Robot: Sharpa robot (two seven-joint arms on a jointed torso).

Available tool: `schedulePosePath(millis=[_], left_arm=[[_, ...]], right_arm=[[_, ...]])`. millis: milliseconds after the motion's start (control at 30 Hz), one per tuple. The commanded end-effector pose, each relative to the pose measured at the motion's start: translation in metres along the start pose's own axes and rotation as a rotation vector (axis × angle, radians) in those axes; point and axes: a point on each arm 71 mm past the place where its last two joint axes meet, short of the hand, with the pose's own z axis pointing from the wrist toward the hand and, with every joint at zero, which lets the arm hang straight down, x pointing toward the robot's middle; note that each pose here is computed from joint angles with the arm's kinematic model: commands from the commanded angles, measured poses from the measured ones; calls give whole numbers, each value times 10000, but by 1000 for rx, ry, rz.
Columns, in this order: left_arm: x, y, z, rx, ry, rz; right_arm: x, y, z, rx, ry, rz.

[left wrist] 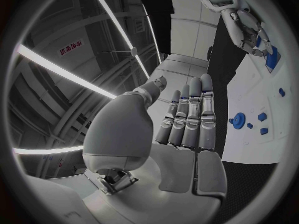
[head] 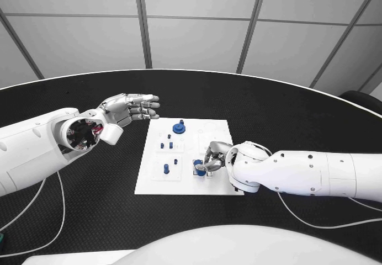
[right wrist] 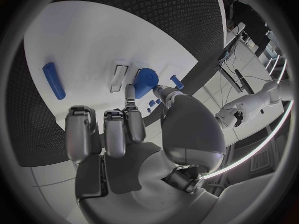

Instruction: Assemble the parts on the task board

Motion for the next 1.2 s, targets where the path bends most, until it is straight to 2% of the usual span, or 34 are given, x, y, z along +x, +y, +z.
schedulePosePath(millis=[33, 567, 967, 1200], left_arm=[[0, 0, 1, -1, 0, 0], [-14, 4, -2, -7, -2, 0], [-10, 4, 0, -9, -2, 1], [-13, 3, 1, -8, -2, 1]], right_arm=[[-17, -10, 13, 8, -10, 10], [-75, 43, 98, 12, -11, 12], [-35, 47, 155, 58, 94, -63], [-32, 34, 180, 78, 110, -76]])
